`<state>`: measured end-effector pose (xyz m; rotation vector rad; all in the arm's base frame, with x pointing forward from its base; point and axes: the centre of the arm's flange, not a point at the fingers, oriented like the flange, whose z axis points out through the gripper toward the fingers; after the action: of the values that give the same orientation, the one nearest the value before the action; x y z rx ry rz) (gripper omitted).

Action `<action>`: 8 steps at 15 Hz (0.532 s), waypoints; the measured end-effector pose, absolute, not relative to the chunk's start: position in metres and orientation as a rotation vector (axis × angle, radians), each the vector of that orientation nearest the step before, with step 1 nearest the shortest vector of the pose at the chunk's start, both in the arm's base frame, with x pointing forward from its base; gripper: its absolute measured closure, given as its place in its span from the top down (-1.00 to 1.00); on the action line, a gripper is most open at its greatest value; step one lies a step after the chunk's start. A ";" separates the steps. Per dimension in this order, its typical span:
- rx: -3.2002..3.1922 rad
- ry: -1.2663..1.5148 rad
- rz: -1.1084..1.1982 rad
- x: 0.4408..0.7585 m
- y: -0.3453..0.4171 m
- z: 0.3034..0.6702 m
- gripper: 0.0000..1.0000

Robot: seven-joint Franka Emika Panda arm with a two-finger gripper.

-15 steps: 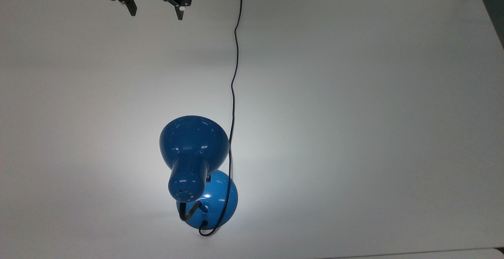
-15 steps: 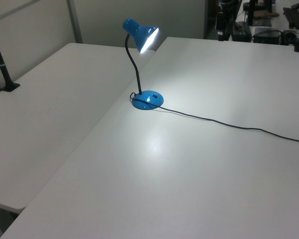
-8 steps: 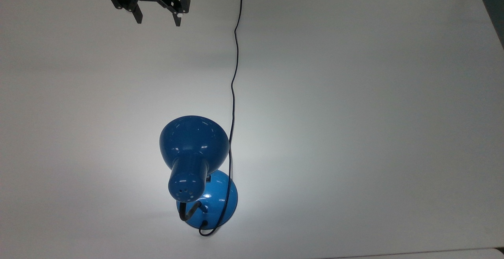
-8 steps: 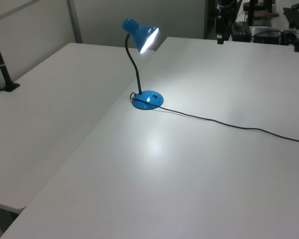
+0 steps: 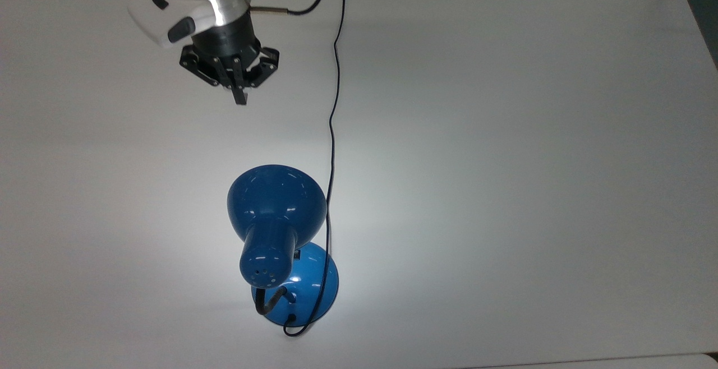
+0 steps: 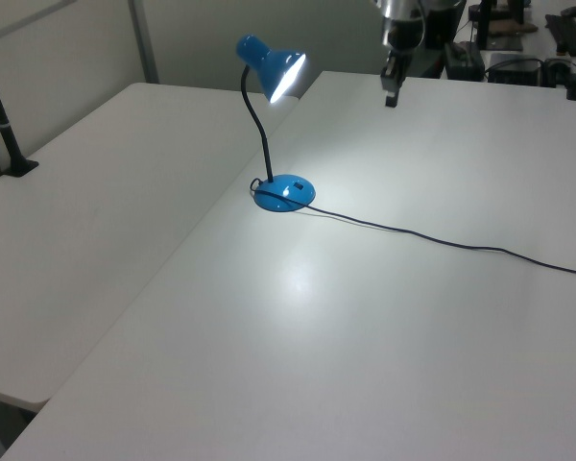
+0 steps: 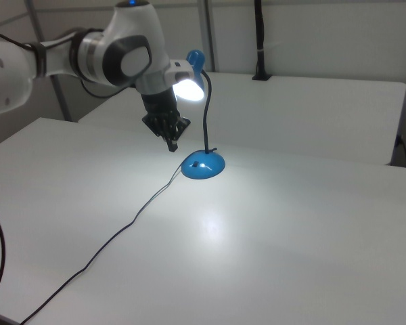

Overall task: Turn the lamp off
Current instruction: 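Move the gripper toward the round blue base of the lamp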

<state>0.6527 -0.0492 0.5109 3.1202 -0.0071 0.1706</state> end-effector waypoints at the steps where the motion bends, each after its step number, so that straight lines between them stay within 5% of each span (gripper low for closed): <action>1: 3.124 -0.005 0.205 0.662 -0.043 0.498 -0.98; 8: 3.074 -0.161 0.533 0.717 -0.017 0.436 -0.98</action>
<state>0.7165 -0.0167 0.4357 3.0738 -0.1611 0.5334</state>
